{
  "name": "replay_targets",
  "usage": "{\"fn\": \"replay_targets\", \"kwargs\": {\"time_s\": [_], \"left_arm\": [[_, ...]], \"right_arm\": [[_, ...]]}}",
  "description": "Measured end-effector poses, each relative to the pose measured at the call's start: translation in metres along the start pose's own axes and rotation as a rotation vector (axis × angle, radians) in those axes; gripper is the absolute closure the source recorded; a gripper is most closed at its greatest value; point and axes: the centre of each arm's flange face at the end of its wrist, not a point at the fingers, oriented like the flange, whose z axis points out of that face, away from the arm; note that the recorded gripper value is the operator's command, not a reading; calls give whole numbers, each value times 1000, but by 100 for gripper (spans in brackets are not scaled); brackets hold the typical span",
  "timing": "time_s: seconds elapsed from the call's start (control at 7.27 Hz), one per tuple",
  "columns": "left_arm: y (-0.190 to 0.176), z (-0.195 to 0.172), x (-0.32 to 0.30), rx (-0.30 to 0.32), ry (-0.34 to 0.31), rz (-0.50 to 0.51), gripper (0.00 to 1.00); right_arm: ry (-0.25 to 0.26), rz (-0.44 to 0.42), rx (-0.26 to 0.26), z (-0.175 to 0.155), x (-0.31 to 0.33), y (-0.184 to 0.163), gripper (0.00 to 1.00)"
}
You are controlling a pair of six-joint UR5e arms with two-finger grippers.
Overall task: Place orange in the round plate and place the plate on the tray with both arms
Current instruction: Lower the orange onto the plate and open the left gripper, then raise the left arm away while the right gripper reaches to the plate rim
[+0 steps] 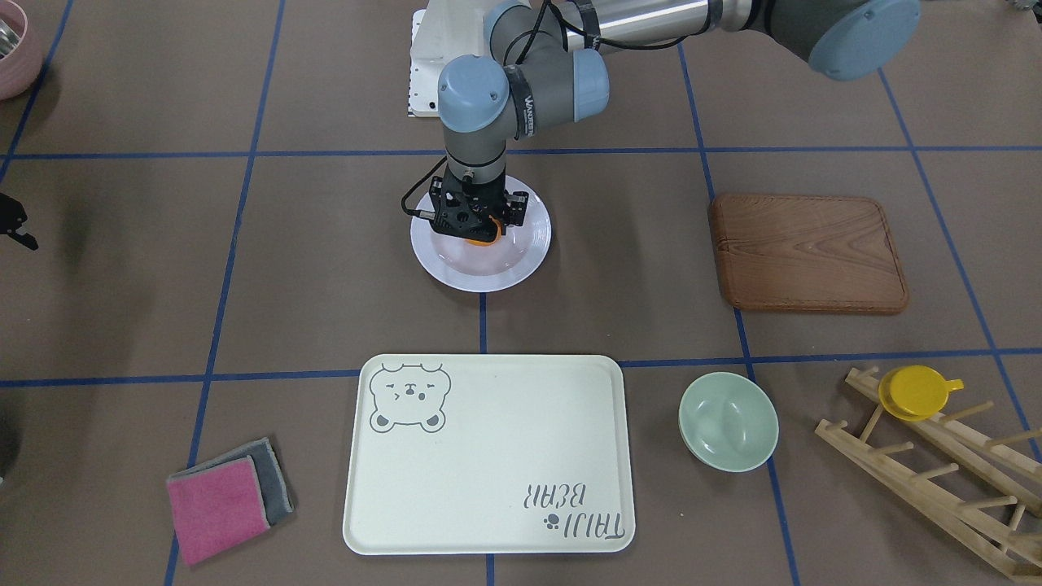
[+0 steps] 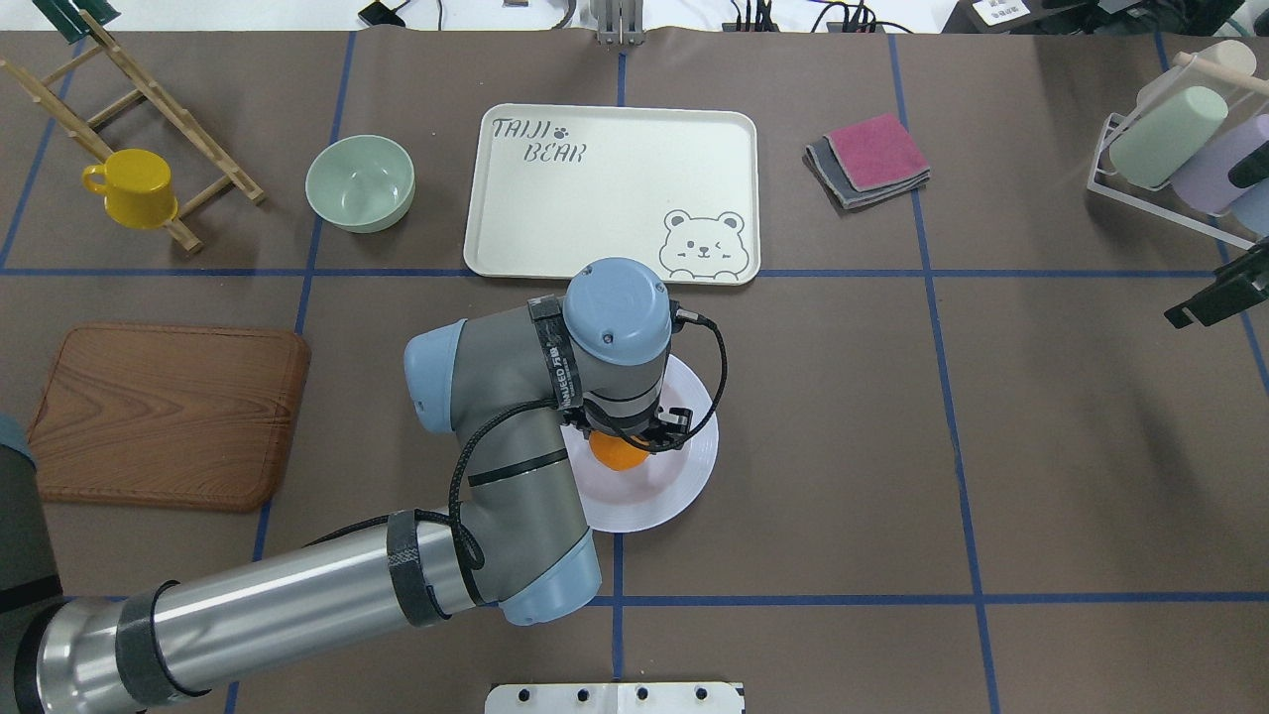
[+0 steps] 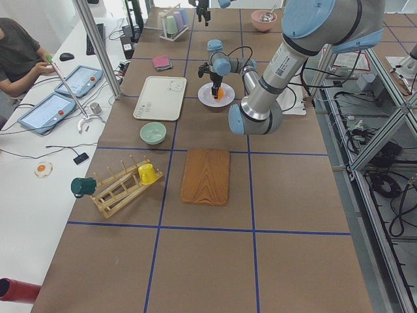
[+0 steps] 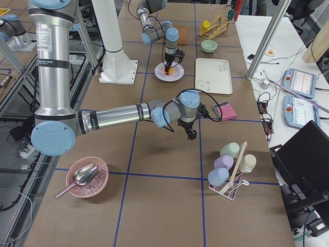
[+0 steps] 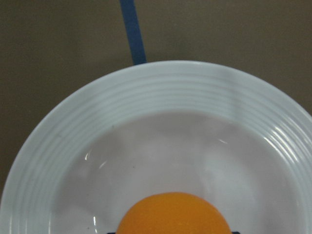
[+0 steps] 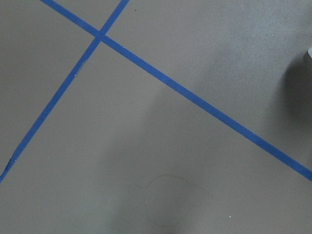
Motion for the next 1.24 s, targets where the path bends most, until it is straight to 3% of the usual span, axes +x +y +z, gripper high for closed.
{"fn": "replay_targets", "kwargs": {"time_s": [0.55, 0.83, 1.1, 1.24], "left_arm": [[1, 0, -4, 18, -1, 4, 1], [13, -43, -46, 75, 52, 18, 1], [34, -109, -114, 161, 115, 63, 1], [31, -127, -141, 194, 116, 58, 1]], "right_arm": [[1, -12, -3, 5, -7, -7, 0], [-9, 44, 17, 2, -29, -34, 0], [-41, 152, 25, 15, -95, -79, 0], [-67, 197, 25, 25, -139, -105, 0]]}}
